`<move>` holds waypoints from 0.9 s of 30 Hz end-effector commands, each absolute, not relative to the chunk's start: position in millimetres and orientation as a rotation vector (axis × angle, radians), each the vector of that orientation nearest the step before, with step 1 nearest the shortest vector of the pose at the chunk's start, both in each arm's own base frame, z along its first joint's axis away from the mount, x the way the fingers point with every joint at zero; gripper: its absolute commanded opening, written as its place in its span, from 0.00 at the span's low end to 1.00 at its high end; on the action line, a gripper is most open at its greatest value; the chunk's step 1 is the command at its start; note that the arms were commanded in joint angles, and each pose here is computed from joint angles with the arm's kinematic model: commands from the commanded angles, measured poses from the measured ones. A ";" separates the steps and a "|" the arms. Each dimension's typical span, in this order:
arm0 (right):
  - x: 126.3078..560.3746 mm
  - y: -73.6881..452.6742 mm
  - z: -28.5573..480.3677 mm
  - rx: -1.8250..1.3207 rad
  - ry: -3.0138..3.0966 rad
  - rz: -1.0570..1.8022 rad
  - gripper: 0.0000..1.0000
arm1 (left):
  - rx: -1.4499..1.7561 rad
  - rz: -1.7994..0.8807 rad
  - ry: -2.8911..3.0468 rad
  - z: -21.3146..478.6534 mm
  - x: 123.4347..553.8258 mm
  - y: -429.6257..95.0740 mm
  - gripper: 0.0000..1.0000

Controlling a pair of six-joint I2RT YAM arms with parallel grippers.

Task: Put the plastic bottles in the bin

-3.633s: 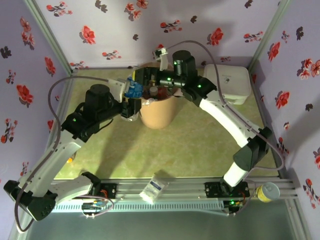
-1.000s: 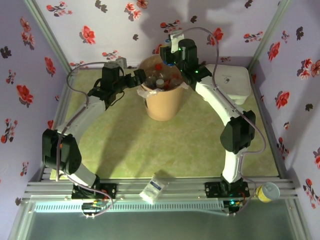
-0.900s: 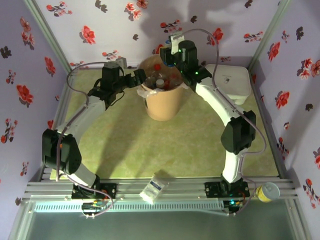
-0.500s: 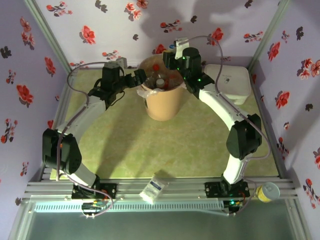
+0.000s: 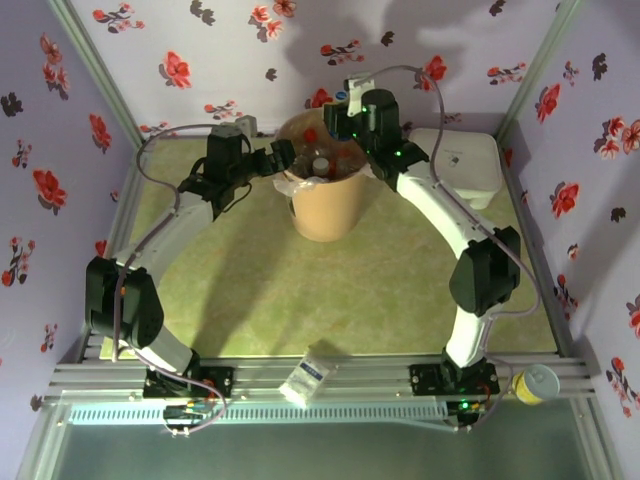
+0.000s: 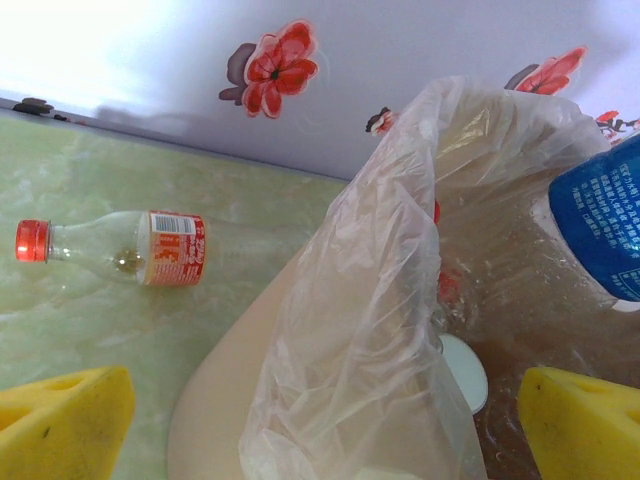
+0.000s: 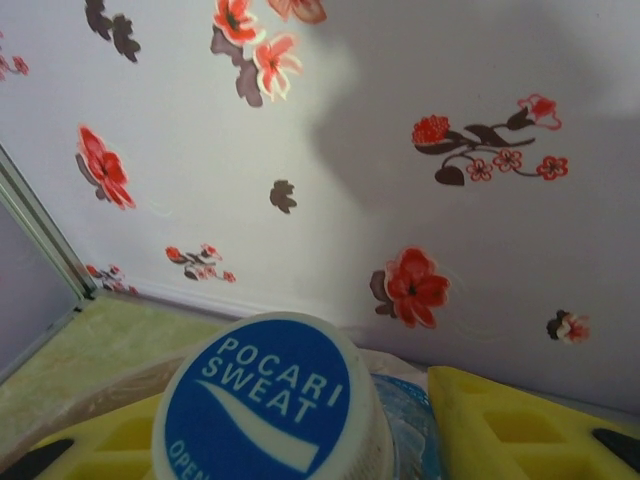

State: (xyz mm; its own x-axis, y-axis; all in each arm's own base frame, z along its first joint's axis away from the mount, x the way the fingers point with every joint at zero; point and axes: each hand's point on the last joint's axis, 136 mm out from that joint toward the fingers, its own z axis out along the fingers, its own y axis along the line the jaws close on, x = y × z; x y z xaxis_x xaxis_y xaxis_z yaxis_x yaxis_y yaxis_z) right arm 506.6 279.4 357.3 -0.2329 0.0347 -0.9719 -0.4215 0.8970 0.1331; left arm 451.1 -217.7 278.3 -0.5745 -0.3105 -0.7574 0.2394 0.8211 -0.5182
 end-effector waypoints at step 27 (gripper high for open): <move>442.8 281.7 120.9 -0.302 2.543 0.434 0.13 | -0.024 -0.714 2.130 256.0 445.2 -222.2 0.98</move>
